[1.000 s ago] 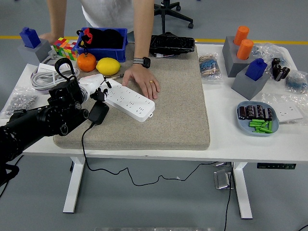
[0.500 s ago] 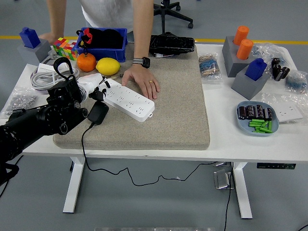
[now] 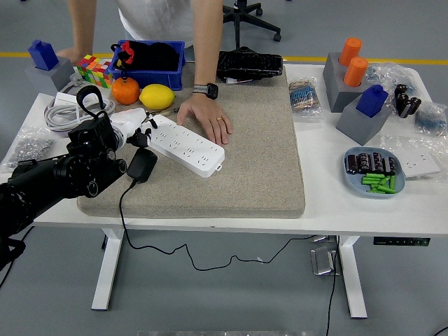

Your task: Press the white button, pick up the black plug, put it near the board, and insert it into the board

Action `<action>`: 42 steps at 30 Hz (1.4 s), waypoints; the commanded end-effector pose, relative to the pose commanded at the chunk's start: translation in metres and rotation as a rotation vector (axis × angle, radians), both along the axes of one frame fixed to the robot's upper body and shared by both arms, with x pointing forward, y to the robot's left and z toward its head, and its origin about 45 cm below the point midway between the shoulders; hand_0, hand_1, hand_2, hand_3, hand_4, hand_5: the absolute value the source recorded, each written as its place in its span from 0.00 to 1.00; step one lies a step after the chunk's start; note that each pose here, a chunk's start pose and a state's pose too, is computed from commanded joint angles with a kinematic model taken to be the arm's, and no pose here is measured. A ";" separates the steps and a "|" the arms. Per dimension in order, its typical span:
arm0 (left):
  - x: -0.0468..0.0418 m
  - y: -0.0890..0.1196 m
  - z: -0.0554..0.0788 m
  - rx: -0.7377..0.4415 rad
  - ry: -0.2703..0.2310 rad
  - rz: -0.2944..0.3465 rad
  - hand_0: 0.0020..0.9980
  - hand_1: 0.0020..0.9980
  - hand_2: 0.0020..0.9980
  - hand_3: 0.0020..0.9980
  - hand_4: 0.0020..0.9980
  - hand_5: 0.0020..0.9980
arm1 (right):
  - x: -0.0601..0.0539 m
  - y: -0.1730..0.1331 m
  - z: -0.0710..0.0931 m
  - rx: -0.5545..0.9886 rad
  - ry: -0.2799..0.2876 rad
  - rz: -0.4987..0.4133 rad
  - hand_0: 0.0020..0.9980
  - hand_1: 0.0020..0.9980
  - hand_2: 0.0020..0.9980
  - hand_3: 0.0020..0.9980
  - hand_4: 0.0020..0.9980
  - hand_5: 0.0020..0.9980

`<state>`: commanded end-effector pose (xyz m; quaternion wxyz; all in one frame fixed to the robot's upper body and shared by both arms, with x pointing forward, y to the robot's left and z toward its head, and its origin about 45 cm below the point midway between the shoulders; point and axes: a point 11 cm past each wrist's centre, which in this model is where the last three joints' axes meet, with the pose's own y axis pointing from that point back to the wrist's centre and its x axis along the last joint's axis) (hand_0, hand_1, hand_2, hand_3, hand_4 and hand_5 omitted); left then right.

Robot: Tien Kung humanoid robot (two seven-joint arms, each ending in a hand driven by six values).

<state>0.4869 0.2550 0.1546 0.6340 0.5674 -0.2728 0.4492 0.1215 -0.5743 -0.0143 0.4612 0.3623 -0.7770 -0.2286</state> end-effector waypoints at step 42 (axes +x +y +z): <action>-0.0192 0.006 0.067 -0.237 -0.255 0.006 0.73 0.81 0.79 0.87 0.95 0.43 | -0.004 0.003 -0.003 0.002 0.009 0.001 0.67 0.59 0.58 0.57 0.63 0.31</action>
